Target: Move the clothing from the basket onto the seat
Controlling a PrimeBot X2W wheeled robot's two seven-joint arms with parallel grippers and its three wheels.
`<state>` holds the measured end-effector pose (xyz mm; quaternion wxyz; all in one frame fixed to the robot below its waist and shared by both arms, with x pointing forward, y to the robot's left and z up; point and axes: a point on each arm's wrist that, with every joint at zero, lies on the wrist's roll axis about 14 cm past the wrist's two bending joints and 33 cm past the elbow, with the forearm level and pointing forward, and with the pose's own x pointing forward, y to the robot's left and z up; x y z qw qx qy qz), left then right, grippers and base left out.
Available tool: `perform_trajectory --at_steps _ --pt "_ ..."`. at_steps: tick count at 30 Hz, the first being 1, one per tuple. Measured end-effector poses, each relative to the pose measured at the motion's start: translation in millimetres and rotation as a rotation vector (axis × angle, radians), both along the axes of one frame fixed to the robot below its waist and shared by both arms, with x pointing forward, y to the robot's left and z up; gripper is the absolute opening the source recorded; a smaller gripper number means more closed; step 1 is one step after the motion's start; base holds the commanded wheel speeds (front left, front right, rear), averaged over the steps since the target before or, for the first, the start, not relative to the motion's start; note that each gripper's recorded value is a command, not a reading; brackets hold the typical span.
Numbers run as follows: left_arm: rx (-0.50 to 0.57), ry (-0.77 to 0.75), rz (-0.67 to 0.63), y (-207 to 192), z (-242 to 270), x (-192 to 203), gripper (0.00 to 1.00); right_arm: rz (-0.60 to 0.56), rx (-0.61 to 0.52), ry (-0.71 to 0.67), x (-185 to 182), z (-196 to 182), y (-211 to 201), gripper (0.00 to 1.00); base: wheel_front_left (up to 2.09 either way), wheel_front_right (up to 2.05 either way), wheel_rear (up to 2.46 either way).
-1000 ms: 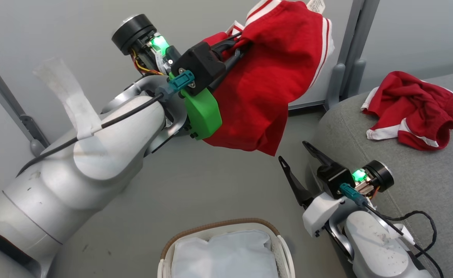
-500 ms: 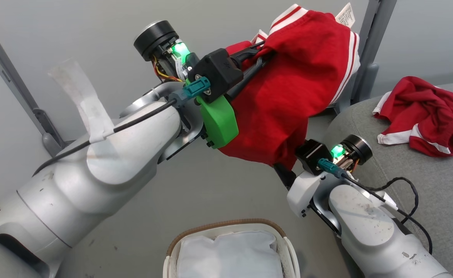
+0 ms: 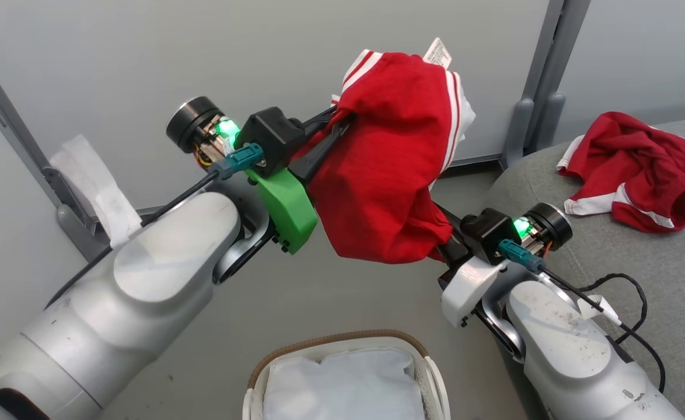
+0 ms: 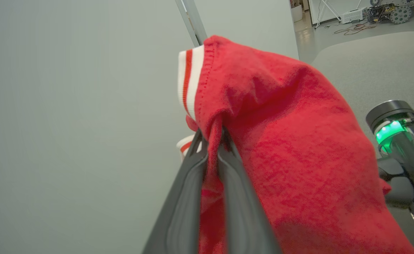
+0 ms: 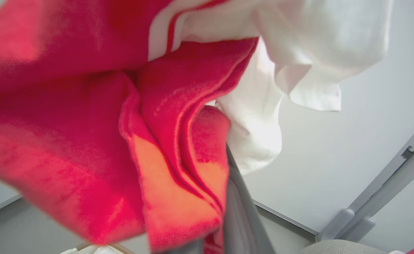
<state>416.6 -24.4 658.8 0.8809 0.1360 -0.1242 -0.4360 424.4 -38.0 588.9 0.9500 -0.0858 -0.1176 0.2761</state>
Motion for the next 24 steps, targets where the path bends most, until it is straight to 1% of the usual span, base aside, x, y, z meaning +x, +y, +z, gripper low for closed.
perform_trajectory --at_steps 3,4,6,7,8,9,18,24 --pt "-0.039 0.060 0.035 8 -15 4 0.00 -0.014 0.019 -0.006 -2 2 -5 0.00 0.00 0.00 0.00" --pt "-0.052 0.079 0.049 11 -22 6 0.02 -0.019 0.026 -0.010 -2 4 -7 0.00 0.00 0.00 0.00" --pt "-0.069 0.114 0.070 16 -34 6 0.39 -0.030 0.038 -0.014 -2 6 -11 0.00 0.00 0.00 0.00" --pt "-0.083 0.138 0.086 19 -42 7 0.66 -0.035 0.044 -0.016 -3 6 -13 0.00 0.00 0.00 0.00" --pt "-0.100 0.164 0.096 21 -48 6 0.96 -0.039 0.047 -0.018 -2 7 -14 0.00 0.00 0.00 0.00" --pt "-0.132 0.204 0.108 23 -56 6 1.00 -0.043 0.051 -0.023 -2 9 -15 0.00 0.00 0.00 0.00" --pt "-0.235 0.426 0.160 20 -120 -16 1.00 -0.086 0.066 -0.047 2 16 -29 0.00 0.00 0.00 0.00" --pt "-0.302 0.509 0.183 15 -144 -32 1.00 -0.109 0.066 -0.052 5 15 -37 0.00 0.00 0.00 0.00"
